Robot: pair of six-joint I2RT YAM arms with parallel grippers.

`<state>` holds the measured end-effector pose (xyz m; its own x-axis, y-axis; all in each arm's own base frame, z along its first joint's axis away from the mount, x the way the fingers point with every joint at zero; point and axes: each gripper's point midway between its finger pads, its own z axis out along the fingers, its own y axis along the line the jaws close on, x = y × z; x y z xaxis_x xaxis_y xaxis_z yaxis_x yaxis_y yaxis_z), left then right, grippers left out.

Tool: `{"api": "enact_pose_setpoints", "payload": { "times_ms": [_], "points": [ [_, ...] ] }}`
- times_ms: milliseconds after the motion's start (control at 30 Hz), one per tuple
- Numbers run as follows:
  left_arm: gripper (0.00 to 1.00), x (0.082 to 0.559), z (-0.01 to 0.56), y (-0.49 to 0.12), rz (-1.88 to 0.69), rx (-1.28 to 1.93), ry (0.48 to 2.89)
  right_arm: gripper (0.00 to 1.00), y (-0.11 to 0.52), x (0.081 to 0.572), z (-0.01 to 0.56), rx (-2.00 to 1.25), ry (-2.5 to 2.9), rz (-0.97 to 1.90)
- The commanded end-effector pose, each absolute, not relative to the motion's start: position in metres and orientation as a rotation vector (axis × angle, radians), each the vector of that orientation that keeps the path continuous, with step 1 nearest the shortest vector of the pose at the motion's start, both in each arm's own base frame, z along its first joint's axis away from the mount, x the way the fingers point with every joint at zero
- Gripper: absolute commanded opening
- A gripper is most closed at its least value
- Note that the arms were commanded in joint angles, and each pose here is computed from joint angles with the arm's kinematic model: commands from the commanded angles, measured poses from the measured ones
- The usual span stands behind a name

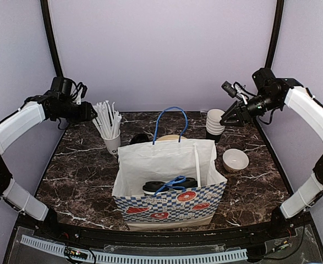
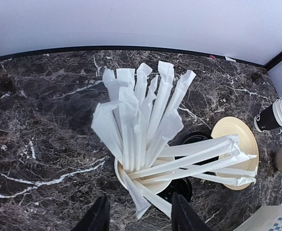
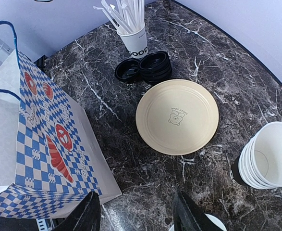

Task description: Pack the takeout coffee

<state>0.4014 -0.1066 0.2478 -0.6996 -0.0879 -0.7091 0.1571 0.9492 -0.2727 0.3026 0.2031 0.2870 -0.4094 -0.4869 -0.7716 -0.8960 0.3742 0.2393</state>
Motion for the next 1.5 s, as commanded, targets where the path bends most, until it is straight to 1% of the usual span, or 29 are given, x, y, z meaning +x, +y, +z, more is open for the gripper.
{"api": "enact_pose_setpoints", "payload": {
  "times_ms": [0, 167, 267, 367, 467, 533, 567, 633, 700, 833, 867, 900, 933, 1033, 1100, 1233, 1333, 1433, 1467],
  "points": [
    [0.41, 0.411, 0.242, -0.112, -0.442, 0.065, 2.301, 0.51, 0.202, 0.298, 0.295, -1.193, 2.003, 0.868],
    [0.32, 0.411, 0.237, -0.112, -0.441, 0.064, 2.314, 0.51, 0.200, 0.297, 0.295, -1.191, 2.003, 0.858],
    [0.24, 0.409, 0.234, -0.110, -0.428, 0.062, 2.324, 0.51, 0.201, 0.297, 0.295, -1.189, 2.003, 0.861],
    [0.22, 0.408, 0.233, -0.108, -0.409, 0.064, 2.331, 0.51, 0.201, 0.298, 0.295, -1.188, 2.002, 0.866],
    [0.17, 0.407, 0.231, -0.106, -0.395, 0.075, 2.340, 0.51, 0.202, 0.298, 0.296, -1.188, 2.000, 0.868],
    [0.10, 0.407, 0.231, -0.107, -0.394, 0.084, 2.342, 0.50, 0.201, 0.298, 0.296, -1.188, 2.000, 0.866],
    [0.04, 0.406, 0.231, -0.108, -0.402, 0.090, 2.345, 0.50, 0.201, 0.298, 0.296, -1.187, 2.000, 0.864],
    [0.00, 0.405, 0.236, -0.110, -0.417, 0.098, 2.339, 0.50, 0.201, 0.298, 0.296, -1.188, 2.001, 0.860],
    [0.00, 0.402, 0.248, -0.111, -0.425, 0.105, 2.321, 0.50, 0.201, 0.298, 0.296, -1.187, 2.003, 0.856],
    [0.00, 0.390, 0.290, -0.109, -0.431, 0.112, 2.268, 0.50, 0.200, 0.299, 0.297, -1.186, 2.003, 0.853],
    [0.00, 0.386, 0.313, -0.107, -0.431, 0.115, 2.221, 0.50, 0.200, 0.299, 0.298, -1.185, 2.003, 0.852],
    [0.00, 0.380, 0.319, -0.105, -0.420, 0.111, 2.224, 0.50, 0.200, 0.299, 0.299, -1.184, 2.003, 0.850],
    [0.00, 0.374, 0.342, -0.102, -0.410, 0.110, 2.175, 0.50, 0.200, 0.299, 0.300, -1.184, 2.002, 0.847],
    [0.00, 0.352, 0.377, -0.096, -0.403, 0.106, 2.124, 0.49, 0.200, 0.300, 0.300, -1.185, 2.004, 0.843],
    [0.00, 0.336, 0.413, -0.096, -0.428, 0.118, 2.051, 0.49, 0.200, 0.301, 0.300, -1.184, 2.005, 0.839],
    [0.00, 0.301, 0.469, -0.113, -0.591, 0.196, 1.898, 0.50, 0.200, 0.303, 0.300, -1.184, 2.008, 0.836],
    [0.00, 0.270, 0.508, -0.141, -0.797, 0.335, 1.750, 0.49, 0.201, 0.306, 0.301, -1.183, 2.012, 0.840],
    [0.00, 0.250, 0.525, -0.166, -1.002, 0.418, 1.684, 0.49, 0.202, 0.308, 0.301, -1.182, 2.013, 0.846],
    [0.00, 0.238, 0.535, -0.179, -1.080, 0.494, 1.634, 0.49, 0.202, 0.308, 0.301, -1.181, 2.015, 0.845]
  ]
}}
